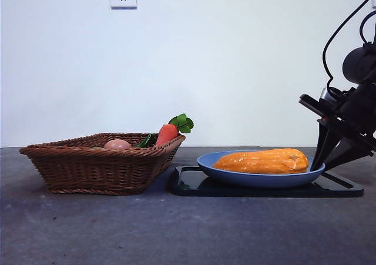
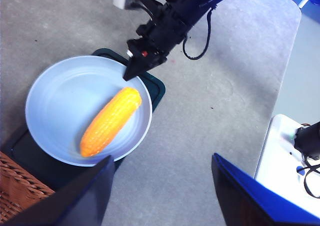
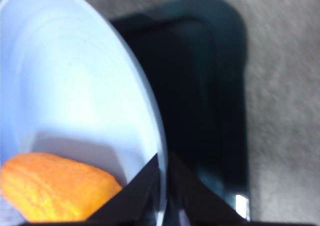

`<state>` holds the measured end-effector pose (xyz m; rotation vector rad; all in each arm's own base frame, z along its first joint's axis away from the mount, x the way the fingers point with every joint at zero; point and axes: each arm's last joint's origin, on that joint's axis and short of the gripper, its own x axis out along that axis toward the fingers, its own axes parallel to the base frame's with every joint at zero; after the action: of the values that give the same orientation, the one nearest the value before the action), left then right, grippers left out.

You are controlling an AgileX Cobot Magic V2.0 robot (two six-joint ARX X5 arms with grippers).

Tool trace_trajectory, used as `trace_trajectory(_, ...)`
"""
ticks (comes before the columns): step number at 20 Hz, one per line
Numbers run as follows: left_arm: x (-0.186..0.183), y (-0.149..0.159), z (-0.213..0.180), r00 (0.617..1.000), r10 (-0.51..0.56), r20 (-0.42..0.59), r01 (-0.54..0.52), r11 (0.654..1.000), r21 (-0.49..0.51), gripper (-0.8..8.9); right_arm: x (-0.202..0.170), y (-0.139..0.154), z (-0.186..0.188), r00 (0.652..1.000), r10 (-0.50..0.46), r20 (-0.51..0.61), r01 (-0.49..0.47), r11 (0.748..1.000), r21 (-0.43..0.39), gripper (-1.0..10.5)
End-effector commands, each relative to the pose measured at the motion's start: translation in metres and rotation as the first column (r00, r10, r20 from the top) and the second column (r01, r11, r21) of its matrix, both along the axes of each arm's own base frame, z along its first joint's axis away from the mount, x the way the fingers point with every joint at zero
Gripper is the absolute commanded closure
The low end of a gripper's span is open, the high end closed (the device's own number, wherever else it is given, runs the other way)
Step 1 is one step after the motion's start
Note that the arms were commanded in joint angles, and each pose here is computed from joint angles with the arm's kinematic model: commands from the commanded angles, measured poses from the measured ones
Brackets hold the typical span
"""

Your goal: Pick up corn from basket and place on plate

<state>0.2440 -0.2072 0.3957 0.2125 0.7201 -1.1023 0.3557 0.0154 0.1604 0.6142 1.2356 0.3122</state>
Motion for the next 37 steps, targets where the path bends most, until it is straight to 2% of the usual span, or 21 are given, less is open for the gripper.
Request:
trace_trajectory(1, 0.0, -0.002, 0.006, 1.0, -0.003, 0.013, 0.003, 1.0, -0.014, 4.97, 0.005, 0.001, 0.001, 1.0, 0.02, 0.024, -0.019, 0.999, -0.026, 9.4)
trace_trajectory(3, 0.0, -0.002, 0.006, 1.0, -0.003, 0.014, 0.003, 1.0, -0.015, 4.97, 0.005, 0.001, 0.001, 0.999, 0.028, 0.029, -0.028, 0.999, -0.023, 9.4)
trace_trajectory(6, 0.0, -0.002, 0.006, 1.0, -0.003, 0.015, 0.003, 1.0, -0.015, 4.97, 0.005, 0.002, 0.003, 0.999, 0.036, 0.033, -0.036, 0.999, -0.018, 7.8)
trace_trajectory(8, 0.0, -0.002, 0.006, 1.0, -0.003, 0.015, 0.003, 1.0, -0.016, 4.97, 0.003, 0.002, 0.009, 0.998, 0.047, 0.052, -0.048, 0.999, 0.007, 7.2)
trace_trajectory(10, 0.0, -0.002, 0.006, 1.0, -0.003, 0.014, 0.003, 1.0, -0.015, 4.97, -0.002, -0.001, 0.026, 0.996, 0.04, 0.086, -0.04, 0.999, 0.005, 7.2)
trace_trajectory(13, 0.0, -0.002, 0.006, 1.0, -0.003, 0.015, 0.003, 1.0, -0.016, 4.97, -0.018, -0.006, 0.063, 0.987, 0.019, 0.162, -0.011, 0.999, -0.047, 7.2)
trace_trajectory(17, 0.0, -0.002, 0.006, 1.0, -0.003, 0.013, 0.003, 1.0, -0.014, 4.98, -0.056, -0.008, 0.119, 0.958, 0.053, 0.283, -0.033, 0.997, -0.075, 7.2)
trace_trajectory(20, 0.0, -0.002, 0.006, 1.0, -0.003, 0.012, 0.003, 1.0, -0.013, 5.02, -0.095, 0.0, 0.153, 0.927, 0.138, 0.348, -0.102, 0.988, -0.119, 7.2)
trace_trajectory(24, -0.001, -0.001, 0.004, 1.0, -0.005, -0.003, 0.005, 1.0, 0.001, 5.02, -0.145, 0.018, 0.176, 0.892, 0.279, 0.357, -0.233, 0.958, -0.166, 7.2)
trace_trajectory(27, -0.002, 0.0, 0.003, 1.0, -0.005, -0.019, 0.005, 1.0, 0.014, 5.24, -0.171, 0.026, 0.183, 0.882, 0.332, 0.334, -0.262, 0.935, -0.238, 7.4)
trace_trajectory(29, -0.002, 0.0, 0.002, 1.0, -0.004, -0.03, 0.004, 1.0, 0.022, 5.89, -0.182, 0.032, 0.183, 0.872, 0.363, 0.329, -0.282, 0.921, -0.269, 7.6)
trace_trajectory(31, -0.003, 0.001, 0.001, 0.999, -0.002, -0.038, 0.003, 1.0, 0.029, 6.54, -0.189, 0.036, 0.177, 0.863, 0.388, 0.323, -0.309, 0.912, -0.27, 7.9)
trace_trajectory(34, -0.004, 0.002, 0.0, 0.999, -0.002, -0.05, 0.004, 0.999, 0.038, 7.88, -0.192, 0.039, 0.162, 0.863, 0.41, 0.295, -0.338, 0.903, -0.267, 9.1)
trace_trajectory(35, -0.004, 0.002, 0.0, 0.999, -0.002, -0.05, 0.004, 0.999, 0.038, 8.1, -0.191, 0.041, 0.155, 0.861, 0.418, 0.288, -0.349, 0.899, -0.263, 9.4)
trace_trajectory(37, -0.004, 0.002, 0.0, 0.999, -0.002, -0.052, 0.004, 0.999, 0.039, 8.1, -0.191, 0.044, 0.142, 0.859, 0.434, 0.271, -0.369, 0.893, -0.259, 9.4)
